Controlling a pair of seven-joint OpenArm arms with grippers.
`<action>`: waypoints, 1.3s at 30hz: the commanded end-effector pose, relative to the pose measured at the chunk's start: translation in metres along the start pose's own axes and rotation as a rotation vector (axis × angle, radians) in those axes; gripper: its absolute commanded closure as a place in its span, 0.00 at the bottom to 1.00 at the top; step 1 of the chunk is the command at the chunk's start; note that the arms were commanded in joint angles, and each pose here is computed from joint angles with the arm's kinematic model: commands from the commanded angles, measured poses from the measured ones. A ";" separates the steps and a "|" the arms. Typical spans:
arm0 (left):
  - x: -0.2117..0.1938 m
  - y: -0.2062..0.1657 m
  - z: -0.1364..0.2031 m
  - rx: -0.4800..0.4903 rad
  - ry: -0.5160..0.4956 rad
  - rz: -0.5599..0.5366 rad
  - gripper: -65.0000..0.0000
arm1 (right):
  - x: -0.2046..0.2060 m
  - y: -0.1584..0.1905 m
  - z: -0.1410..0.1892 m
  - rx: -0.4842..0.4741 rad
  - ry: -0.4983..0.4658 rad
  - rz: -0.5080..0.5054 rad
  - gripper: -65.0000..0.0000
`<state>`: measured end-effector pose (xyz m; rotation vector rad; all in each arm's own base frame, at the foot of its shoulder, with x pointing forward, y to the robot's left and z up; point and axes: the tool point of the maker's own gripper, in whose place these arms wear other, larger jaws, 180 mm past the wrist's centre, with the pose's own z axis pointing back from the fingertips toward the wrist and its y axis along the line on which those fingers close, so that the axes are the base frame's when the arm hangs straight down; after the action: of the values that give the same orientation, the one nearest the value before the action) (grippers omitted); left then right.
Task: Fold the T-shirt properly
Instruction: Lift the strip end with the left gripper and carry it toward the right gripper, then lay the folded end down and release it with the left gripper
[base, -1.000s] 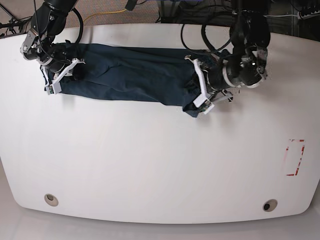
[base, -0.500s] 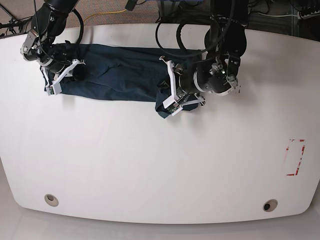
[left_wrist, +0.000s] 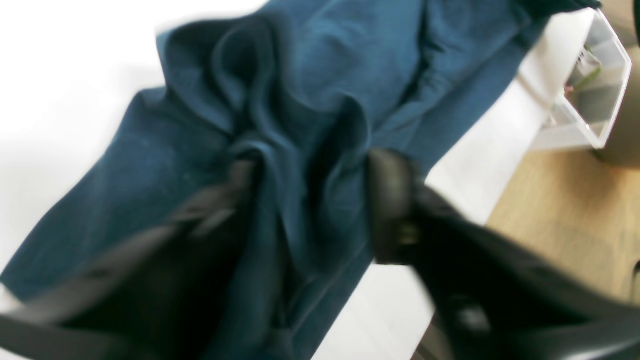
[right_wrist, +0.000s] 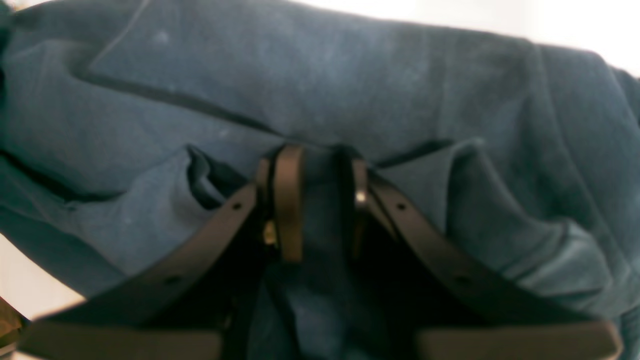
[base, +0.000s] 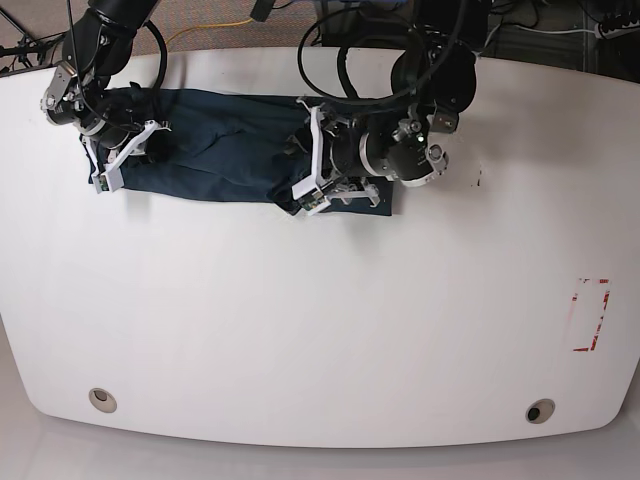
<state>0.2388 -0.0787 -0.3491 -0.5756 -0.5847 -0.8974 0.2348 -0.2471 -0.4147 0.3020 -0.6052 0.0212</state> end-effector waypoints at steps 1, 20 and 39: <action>0.024 -0.009 0.003 -0.019 -0.044 -0.061 0.41 | 0.002 -0.006 0.003 -0.021 0.010 0.010 0.81; 0.019 0.080 0.094 0.258 -0.126 0.033 0.41 | 0.011 -0.005 0.002 -0.018 -0.007 0.014 0.81; -0.040 0.153 0.112 0.367 -0.100 0.259 0.90 | 0.012 0.000 -0.002 -0.007 -0.015 0.006 0.81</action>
<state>0.3128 0.0971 -0.3396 -0.3373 -0.6833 -0.5048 0.2429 -0.2426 -0.4136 0.3126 -0.6151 0.0123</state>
